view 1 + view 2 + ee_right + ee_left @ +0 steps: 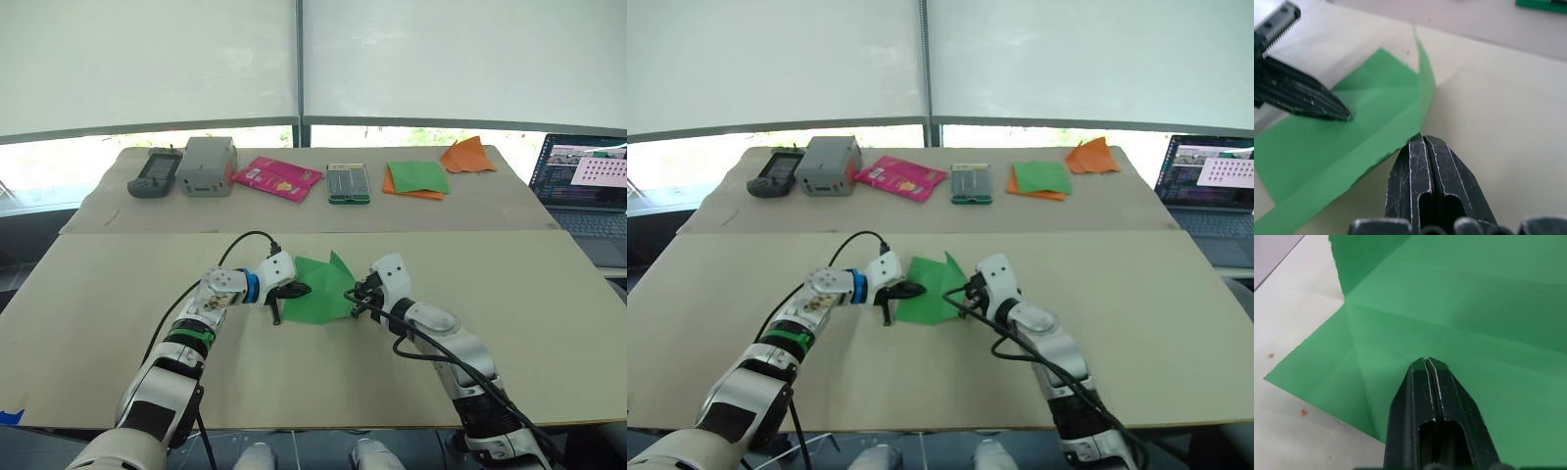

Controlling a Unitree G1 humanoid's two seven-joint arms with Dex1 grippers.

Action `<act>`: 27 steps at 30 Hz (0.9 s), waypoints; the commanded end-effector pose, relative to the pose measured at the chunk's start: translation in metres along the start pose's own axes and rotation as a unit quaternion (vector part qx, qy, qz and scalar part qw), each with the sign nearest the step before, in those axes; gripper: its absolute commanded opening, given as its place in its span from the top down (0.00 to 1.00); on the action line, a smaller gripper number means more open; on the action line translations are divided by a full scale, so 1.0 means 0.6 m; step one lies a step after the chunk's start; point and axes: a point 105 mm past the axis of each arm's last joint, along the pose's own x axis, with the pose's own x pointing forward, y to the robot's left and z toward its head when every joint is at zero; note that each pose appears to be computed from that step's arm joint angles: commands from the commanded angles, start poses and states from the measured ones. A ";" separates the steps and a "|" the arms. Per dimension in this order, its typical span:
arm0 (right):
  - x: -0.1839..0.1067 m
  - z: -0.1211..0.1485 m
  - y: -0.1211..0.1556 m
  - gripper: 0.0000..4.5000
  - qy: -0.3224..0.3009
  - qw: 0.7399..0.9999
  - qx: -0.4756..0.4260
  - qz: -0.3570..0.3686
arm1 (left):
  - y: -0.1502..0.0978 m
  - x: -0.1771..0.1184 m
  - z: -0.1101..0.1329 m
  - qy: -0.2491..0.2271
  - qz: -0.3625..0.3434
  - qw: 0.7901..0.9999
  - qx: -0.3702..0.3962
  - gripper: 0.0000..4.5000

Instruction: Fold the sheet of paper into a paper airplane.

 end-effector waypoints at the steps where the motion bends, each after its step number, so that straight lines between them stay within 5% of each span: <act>1: -0.006 0.032 0.020 1.00 -0.025 0.999 -0.006 0.033 | -0.015 -0.002 -0.029 0.031 -0.015 0.999 -0.018 1.00; 7: 0.021 0.022 0.070 1.00 -0.008 0.997 0.003 0.075 | -0.014 -0.004 -0.030 0.032 -0.013 0.999 -0.019 1.00; 27: 0.089 -0.031 0.103 1.00 0.078 0.994 0.003 0.082 | 0.017 -0.045 -0.019 0.027 0.031 0.999 -0.022 1.00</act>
